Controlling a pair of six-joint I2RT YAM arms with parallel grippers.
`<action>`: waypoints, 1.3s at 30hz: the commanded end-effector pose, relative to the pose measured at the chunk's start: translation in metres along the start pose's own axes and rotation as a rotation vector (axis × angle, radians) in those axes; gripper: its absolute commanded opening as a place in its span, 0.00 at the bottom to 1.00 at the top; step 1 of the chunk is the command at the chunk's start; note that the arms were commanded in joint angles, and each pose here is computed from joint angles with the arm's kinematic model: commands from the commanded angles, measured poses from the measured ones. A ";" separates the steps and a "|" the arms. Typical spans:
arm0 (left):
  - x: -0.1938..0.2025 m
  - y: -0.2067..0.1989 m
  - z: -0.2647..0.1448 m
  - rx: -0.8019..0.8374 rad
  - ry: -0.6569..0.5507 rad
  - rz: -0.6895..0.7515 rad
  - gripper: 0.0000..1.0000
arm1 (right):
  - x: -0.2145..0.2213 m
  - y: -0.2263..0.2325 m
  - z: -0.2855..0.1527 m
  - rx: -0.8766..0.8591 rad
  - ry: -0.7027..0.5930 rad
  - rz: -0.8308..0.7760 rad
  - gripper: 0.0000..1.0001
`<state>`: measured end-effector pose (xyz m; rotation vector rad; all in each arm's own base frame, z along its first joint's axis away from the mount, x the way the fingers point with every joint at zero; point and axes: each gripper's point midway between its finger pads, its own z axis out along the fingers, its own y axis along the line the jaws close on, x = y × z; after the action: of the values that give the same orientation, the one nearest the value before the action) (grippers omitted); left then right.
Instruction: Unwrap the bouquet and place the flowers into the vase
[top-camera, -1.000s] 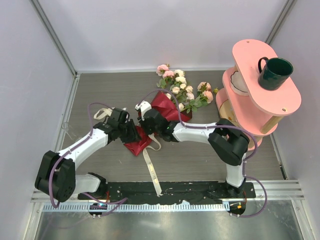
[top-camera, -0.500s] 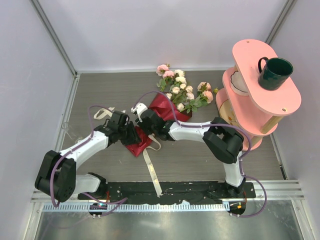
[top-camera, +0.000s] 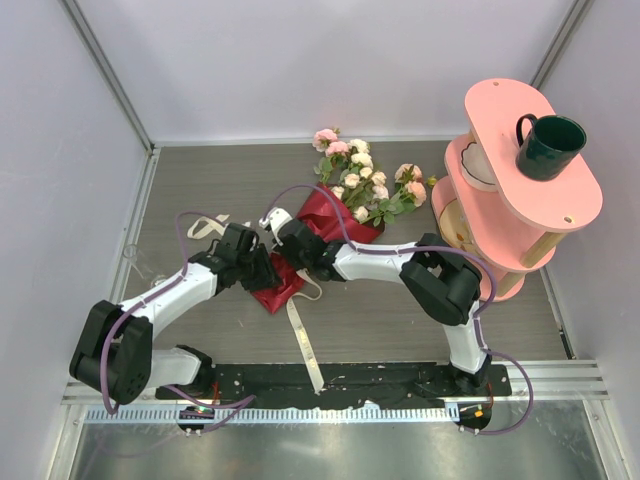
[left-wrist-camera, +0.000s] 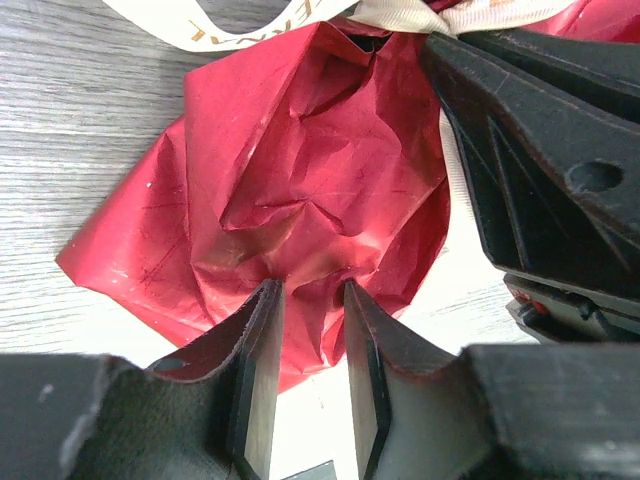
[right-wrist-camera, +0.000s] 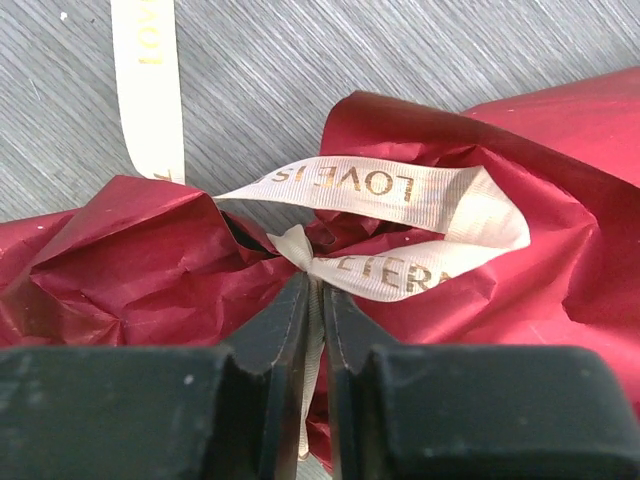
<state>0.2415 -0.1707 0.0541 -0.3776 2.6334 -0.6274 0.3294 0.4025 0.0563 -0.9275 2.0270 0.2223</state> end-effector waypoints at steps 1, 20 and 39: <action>-0.002 0.009 0.003 -0.041 -0.024 0.001 0.34 | -0.055 -0.005 -0.021 0.015 -0.124 0.027 0.12; 0.009 0.029 0.016 -0.107 0.008 -0.004 0.34 | -0.101 -0.019 -0.042 0.055 -0.210 0.095 0.02; 0.011 0.031 0.015 -0.106 0.005 -0.005 0.35 | -0.133 -0.025 -0.066 0.048 -0.253 0.118 0.06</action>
<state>0.2428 -0.1658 0.0374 -0.3979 2.6439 -0.5792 0.3327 0.4097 0.0987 -0.8761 2.0412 0.2297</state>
